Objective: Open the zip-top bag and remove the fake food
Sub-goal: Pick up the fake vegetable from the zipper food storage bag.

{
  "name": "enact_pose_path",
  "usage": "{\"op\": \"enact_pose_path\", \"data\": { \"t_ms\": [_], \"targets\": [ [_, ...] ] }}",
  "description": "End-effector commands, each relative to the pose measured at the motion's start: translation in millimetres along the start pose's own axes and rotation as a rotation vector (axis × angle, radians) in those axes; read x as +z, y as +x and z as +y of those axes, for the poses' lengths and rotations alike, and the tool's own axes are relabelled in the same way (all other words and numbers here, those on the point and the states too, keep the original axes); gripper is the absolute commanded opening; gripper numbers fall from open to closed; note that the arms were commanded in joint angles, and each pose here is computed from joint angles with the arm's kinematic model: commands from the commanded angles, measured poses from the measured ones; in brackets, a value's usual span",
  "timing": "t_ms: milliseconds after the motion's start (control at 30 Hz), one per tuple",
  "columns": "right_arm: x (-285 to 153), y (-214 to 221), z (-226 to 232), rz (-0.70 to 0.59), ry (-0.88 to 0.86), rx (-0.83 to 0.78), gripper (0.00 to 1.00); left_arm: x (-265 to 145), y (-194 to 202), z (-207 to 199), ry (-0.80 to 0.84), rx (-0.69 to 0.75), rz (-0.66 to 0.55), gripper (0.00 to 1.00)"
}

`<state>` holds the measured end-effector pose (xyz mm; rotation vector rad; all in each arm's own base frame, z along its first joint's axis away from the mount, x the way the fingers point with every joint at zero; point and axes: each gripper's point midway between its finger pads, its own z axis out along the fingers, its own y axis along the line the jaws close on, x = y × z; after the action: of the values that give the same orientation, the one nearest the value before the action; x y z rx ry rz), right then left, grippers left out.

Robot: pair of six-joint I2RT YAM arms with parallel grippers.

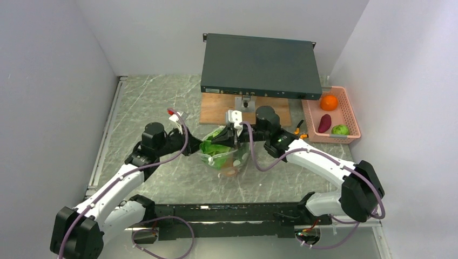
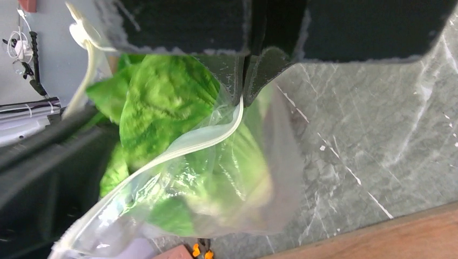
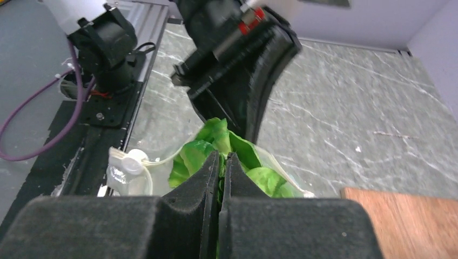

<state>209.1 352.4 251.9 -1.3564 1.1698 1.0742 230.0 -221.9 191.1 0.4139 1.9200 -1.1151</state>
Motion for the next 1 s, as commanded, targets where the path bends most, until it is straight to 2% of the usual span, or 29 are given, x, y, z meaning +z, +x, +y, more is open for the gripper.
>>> {"op": "enact_pose_path", "data": {
  "t_ms": [0,67,200,267,333,400,533,633,833,933,967],
  "targets": [
    [4,-63,4,-0.156,-0.005,-0.193,0.00,3,-4,-9,0.053,0.021,0.019,0.00],
    [6,-62,5,-0.146,-0.027,-0.192,0.00,3,-3,-9,0.054,0.016,0.019,0.00],
    [12,-51,49,-0.115,-0.232,-0.099,0.00,2,-8,-12,0.059,0.022,-0.001,0.00],
    [14,-44,62,-0.108,-0.269,-0.080,0.00,1,-11,-15,0.068,0.024,-0.012,0.00],
    [15,-44,51,-0.111,-0.213,-0.056,0.00,-1,-14,-19,0.082,0.030,-0.027,0.00],
    [9,-47,20,-0.121,-0.081,-0.034,0.00,-4,-13,-20,0.084,0.035,-0.029,0.00],
    [-21,-50,-51,-0.125,0.205,-0.015,0.00,-10,-2,-18,0.068,0.046,-0.015,0.00],
    [-39,-46,-77,-0.104,0.326,-0.012,0.00,-14,8,-13,0.052,0.040,0.000,0.00],
    [-39,-14,-67,-0.034,0.327,0.038,0.00,-16,8,-17,0.071,0.046,-0.010,0.00],
    [-29,-8,-42,-0.028,0.229,0.044,0.00,-14,5,-21,0.095,0.041,-0.006,0.00],
    [-23,-9,-25,-0.033,0.139,0.029,0.00,-13,5,-21,0.100,0.037,-0.004,0.00]
  ]
}}
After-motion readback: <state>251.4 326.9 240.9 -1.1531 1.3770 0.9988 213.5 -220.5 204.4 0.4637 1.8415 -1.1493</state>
